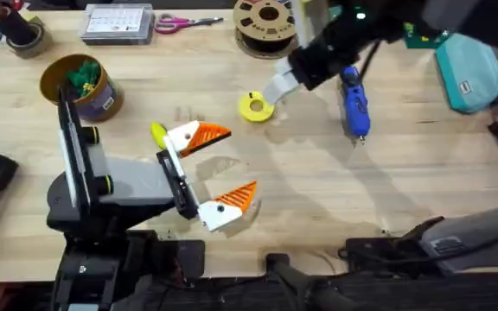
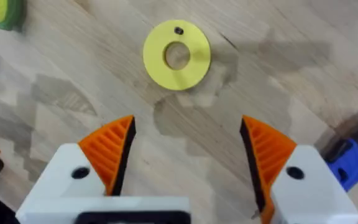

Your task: Pick up the gripper from the table and insert it into the empty holder that is missing its gripper. Then pick up a screw, insert it into the mounting hole, and use the screwdriver to tighten it. Finally, clean up the table by picking up the vegetable and placing it into the bucket.

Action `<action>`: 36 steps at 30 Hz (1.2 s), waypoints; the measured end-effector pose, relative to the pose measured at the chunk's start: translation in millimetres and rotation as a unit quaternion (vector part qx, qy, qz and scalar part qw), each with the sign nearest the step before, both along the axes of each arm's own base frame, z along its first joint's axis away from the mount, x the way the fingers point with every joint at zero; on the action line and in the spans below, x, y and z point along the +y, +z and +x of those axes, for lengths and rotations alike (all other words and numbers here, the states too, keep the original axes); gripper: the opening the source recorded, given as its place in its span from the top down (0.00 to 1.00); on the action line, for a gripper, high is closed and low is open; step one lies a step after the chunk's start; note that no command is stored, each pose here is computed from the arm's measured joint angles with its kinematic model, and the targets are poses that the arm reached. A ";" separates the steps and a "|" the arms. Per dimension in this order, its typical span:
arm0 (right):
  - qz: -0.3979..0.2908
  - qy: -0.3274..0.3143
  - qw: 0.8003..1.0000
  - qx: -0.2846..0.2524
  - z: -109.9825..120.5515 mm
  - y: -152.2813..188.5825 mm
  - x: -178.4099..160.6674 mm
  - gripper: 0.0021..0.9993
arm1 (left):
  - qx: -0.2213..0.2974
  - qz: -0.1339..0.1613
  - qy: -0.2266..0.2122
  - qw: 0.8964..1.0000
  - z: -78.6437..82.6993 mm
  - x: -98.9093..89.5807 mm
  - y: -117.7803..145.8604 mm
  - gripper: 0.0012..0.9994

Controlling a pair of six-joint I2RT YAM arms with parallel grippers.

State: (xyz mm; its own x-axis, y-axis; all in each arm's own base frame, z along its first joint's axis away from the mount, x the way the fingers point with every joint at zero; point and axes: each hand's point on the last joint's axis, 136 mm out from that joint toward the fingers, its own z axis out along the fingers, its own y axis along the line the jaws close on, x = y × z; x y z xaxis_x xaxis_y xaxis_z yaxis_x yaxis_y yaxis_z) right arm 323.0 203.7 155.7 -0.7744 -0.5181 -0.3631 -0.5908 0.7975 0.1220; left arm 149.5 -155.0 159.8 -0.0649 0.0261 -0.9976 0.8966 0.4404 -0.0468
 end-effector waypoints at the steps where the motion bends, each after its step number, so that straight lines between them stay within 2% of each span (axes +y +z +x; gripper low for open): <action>1: -0.001 0.003 1.000 0.002 2.8 -2.1 4.7 0.00 | 0.000 0.000 0.000 1.000 0.0 0.0 0.0 0.01; 11: -0.015 0.012 1.000 -0.004 34.5 -13.0 35.4 0.00 | 0.000 0.000 0.000 1.000 0.0 0.0 0.0 0.01; 17: -0.024 0.010 1.000 0.011 39.9 -30.8 47.1 0.01 | 0.000 0.000 0.000 1.000 0.0 0.0 0.0 0.01; 27: -0.037 0.003 0.999 0.040 41.5 -65.0 54.6 0.17 | 0.000 0.000 0.000 1.000 0.0 0.0 0.0 0.01; 31: -0.038 0.002 0.998 0.042 44.4 -73.0 56.4 0.29 | 0.000 0.000 0.000 1.000 -0.1 0.0 0.0 0.01; 36: -0.037 0.005 0.999 0.037 46.6 -75.5 60.5 0.31 | 0.000 0.000 0.000 1.000 0.0 0.0 0.0 0.01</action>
